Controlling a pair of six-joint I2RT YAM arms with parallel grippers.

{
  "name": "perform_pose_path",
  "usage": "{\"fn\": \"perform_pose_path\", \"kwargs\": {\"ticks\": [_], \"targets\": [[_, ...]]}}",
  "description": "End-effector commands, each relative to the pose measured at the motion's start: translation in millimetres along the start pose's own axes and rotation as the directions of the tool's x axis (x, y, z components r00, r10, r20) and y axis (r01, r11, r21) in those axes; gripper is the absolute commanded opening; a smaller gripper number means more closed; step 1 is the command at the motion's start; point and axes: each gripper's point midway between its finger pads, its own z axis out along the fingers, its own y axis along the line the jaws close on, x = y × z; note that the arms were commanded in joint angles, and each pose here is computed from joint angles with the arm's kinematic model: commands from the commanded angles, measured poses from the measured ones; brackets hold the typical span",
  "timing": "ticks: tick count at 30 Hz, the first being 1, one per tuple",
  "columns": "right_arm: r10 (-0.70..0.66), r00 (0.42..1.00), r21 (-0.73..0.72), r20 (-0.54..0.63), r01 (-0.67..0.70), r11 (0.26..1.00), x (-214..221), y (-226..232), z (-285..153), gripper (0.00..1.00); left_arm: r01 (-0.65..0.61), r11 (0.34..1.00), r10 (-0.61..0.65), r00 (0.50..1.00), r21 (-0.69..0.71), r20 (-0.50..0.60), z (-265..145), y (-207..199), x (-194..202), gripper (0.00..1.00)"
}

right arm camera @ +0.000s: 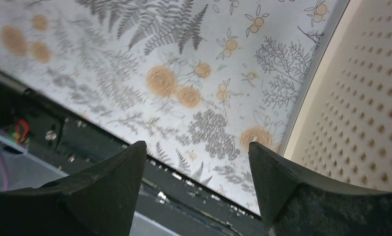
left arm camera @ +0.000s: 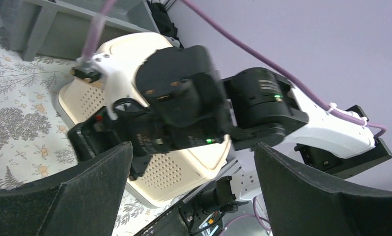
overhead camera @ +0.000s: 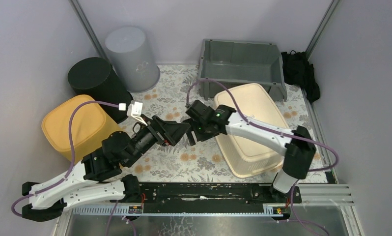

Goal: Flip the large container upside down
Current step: Move the container to the corner of the board.

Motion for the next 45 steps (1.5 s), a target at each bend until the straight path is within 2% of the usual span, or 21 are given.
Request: {"fn": "perform_pose_path", "kwargs": {"ticks": [1,6,9,18,28,37,45], "targets": [[0.028,0.999,0.09,0.045,-0.032,0.995,-19.4,-8.2,28.8,0.85,-0.015,0.999,0.016,1.0,-0.042,0.014,-2.5,8.0,-4.7,1.0],[0.158,0.987,0.107,0.027,-0.16,0.981,-28.8,-36.6,66.1,0.87,-0.02,0.999,0.021,1.0,-0.049,0.014,-1.1,9.2,-4.1,1.0],[0.237,0.97,0.112,0.044,-0.241,0.964,-31.9,-62.5,73.4,0.87,-0.024,0.998,0.024,1.0,-0.051,0.012,-1.7,9.2,-4.7,1.0],[0.351,0.931,0.145,0.098,-0.362,0.921,-22.3,-123.8,58.0,0.87,-0.025,0.998,0.026,1.0,-0.055,0.009,2.6,9.1,-2.0,1.0],[0.487,0.859,0.148,0.156,-0.508,0.849,-3.9,-201.3,29.8,0.88,-0.038,0.997,0.038,0.999,-0.061,-0.006,8.8,7.8,2.5,1.0],[0.541,0.823,0.225,0.172,-0.568,0.792,20.1,-275.0,8.1,0.89,-0.042,0.997,0.041,0.999,-0.06,-0.023,14.0,8.9,10.5,1.0],[0.524,0.836,0.258,0.165,-0.549,0.795,24.5,-295.8,-0.7,0.9,-0.046,0.997,0.044,0.999,-0.064,-0.025,13.1,10.5,10.9,1.0]]}}
